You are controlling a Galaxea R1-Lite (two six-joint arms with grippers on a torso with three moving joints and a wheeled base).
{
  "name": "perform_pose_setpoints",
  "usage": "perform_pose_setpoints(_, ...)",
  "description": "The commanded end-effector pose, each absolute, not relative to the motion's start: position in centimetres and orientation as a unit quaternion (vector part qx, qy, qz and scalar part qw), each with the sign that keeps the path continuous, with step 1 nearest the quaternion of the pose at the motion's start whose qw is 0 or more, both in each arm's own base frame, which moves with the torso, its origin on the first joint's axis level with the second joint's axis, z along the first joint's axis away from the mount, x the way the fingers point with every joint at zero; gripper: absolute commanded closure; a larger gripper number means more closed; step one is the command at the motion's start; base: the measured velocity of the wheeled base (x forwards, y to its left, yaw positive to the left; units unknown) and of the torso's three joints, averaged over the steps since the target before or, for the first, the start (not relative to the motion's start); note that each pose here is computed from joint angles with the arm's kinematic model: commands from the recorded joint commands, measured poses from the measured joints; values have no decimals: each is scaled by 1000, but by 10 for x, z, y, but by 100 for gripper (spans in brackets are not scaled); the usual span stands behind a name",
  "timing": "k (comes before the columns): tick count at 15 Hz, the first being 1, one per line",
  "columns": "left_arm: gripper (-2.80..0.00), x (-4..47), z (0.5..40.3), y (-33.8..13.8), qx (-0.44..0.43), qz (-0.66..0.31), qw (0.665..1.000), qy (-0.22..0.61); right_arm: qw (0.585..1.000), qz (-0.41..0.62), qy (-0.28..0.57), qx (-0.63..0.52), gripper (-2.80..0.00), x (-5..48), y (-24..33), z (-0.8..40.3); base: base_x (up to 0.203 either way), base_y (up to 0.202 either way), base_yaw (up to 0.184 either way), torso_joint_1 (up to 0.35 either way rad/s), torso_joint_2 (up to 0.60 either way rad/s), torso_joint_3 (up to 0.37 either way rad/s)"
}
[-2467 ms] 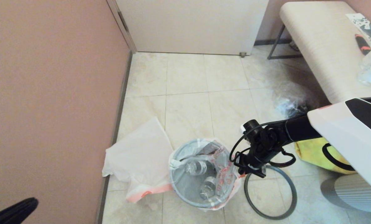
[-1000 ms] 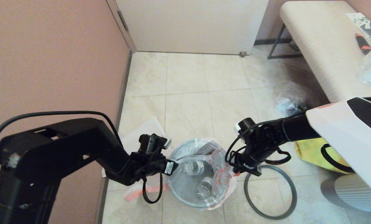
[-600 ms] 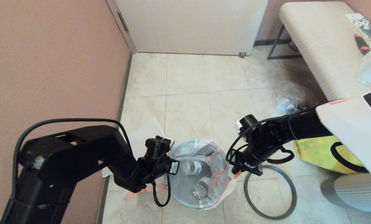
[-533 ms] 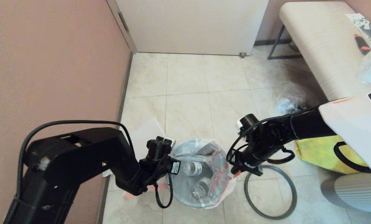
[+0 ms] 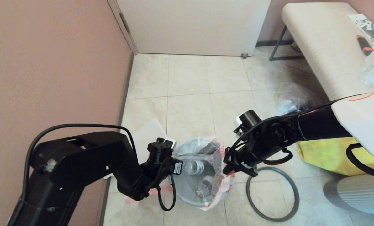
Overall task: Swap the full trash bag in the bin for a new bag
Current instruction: Place the trash bag on the floor
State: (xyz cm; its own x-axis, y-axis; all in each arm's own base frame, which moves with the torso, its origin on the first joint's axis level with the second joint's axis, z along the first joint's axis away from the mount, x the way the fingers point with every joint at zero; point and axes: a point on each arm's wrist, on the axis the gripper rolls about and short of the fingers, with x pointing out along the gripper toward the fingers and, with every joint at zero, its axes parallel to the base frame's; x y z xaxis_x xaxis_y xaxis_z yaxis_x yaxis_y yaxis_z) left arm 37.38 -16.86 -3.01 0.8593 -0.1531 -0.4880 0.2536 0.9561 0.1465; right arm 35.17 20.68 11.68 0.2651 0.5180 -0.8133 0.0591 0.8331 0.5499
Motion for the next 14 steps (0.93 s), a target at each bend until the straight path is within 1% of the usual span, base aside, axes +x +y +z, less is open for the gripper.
perform_pose_setpoints(1, 0, 372, -34, -170, 107, -108, 957, 247, 768, 166, 565, 253, 0, 353, 210, 119, 0, 0, 0, 0, 0, 0)
perform_pose_setpoints(4, 0, 369, -36, -177, 111, -117, 955, 248, 769, 176, 558, 257, 0, 351, 211, 127, 0, 0, 0, 0, 0, 0)
perform_pose_setpoints(7, 0, 369, -35, -182, 114, -115, 956, 246, 760, 202, 557, 267, 0, 347, 211, 138, 0, 0, 0, 0, 0, 0)
perform_pose_setpoints(11, 0, 364, -50, -188, 125, -112, 951, 259, 751, 240, 540, 295, 0, 336, 208, 169, 0, 0, 0, 0, 0, 0)
perform_pose_setpoints(14, 0, 363, -52, -191, 129, -111, 951, 259, 756, 260, 520, 301, 0, 328, 204, 191, 0, 0, 0, 0, 0, 0)
